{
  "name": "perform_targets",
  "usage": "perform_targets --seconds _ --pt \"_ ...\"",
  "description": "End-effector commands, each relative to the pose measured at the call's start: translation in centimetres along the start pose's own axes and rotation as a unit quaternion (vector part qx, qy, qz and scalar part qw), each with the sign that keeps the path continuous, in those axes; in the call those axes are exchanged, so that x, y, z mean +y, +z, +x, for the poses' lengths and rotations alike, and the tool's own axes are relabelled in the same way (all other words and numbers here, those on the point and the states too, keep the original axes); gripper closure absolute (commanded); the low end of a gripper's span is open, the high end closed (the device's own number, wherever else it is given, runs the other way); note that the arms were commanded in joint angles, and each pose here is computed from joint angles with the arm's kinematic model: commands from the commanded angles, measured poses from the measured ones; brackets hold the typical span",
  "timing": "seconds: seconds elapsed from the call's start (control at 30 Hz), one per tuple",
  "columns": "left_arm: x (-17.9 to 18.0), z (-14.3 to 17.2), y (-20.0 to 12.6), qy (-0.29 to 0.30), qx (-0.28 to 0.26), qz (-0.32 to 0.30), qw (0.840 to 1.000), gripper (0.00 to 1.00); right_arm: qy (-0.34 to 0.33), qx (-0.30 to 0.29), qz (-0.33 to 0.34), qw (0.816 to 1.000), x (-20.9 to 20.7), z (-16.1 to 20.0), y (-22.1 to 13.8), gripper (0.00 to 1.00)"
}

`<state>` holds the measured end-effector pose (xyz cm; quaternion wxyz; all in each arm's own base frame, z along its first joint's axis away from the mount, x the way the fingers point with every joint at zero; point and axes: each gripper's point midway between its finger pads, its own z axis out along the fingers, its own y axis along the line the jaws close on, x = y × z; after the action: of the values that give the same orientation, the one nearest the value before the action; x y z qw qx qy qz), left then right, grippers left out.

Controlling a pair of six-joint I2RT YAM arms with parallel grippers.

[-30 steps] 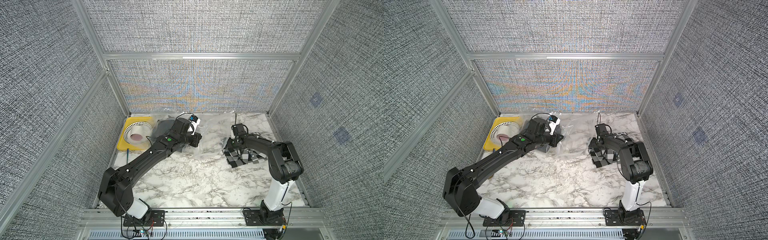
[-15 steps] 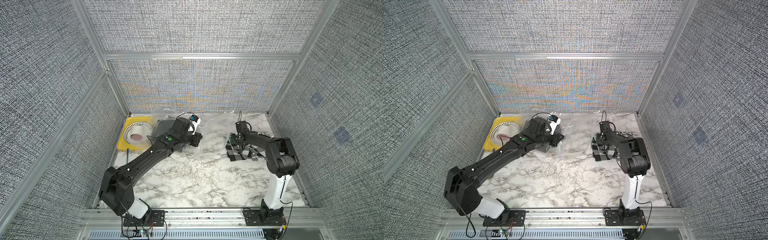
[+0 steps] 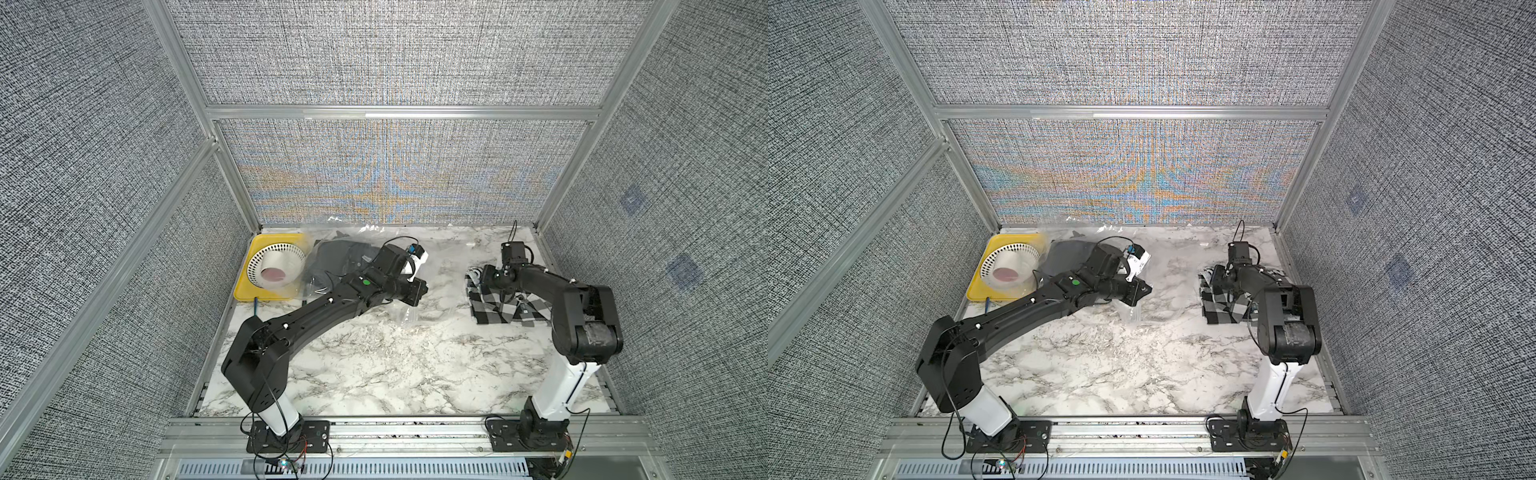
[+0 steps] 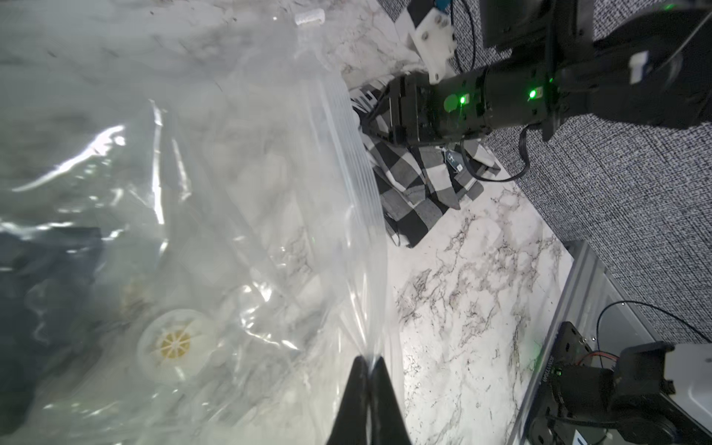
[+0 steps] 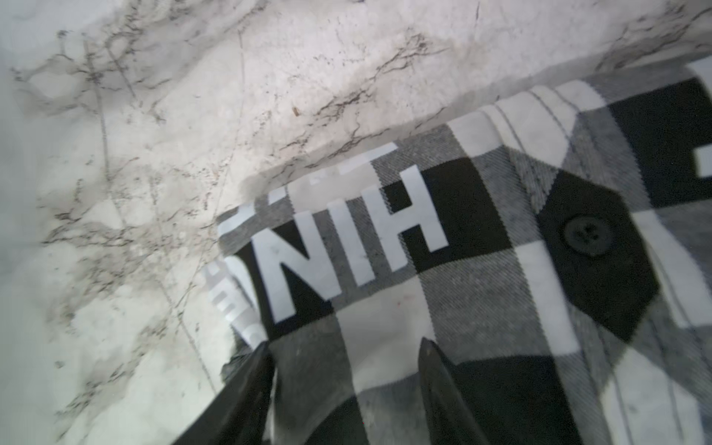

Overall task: Place the folded shirt into the vacuum bag
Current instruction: Adjust the shirt at the center of the board.

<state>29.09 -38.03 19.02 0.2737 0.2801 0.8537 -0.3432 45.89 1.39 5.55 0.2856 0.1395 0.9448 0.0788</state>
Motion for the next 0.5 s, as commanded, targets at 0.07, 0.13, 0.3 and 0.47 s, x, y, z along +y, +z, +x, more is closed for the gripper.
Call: perform_targets --seconds 0.07,0.13,0.3,0.47 --pt "-1.2 0.8 1.3 -0.032 0.005 0.02 0.999 1.0 -0.009 0.007 -0.027 1.0 0.9 0.2 0.0 0.33" --pt "-1.4 1.2 1.7 -0.041 0.006 0.022 0.999 1.0 -0.016 0.016 -0.02 1.0 0.7 0.5 0.6 0.33" --pt "-2.1 2.2 2.9 -0.064 0.01 0.04 0.997 1.0 -0.046 0.033 -0.003 0.998 0.9 1.1 1.6 0.33" --pt "-1.2 3.4 2.8 -0.069 0.016 0.02 0.997 1.0 -0.098 0.032 0.036 0.994 1.6 0.9 1.6 0.28"
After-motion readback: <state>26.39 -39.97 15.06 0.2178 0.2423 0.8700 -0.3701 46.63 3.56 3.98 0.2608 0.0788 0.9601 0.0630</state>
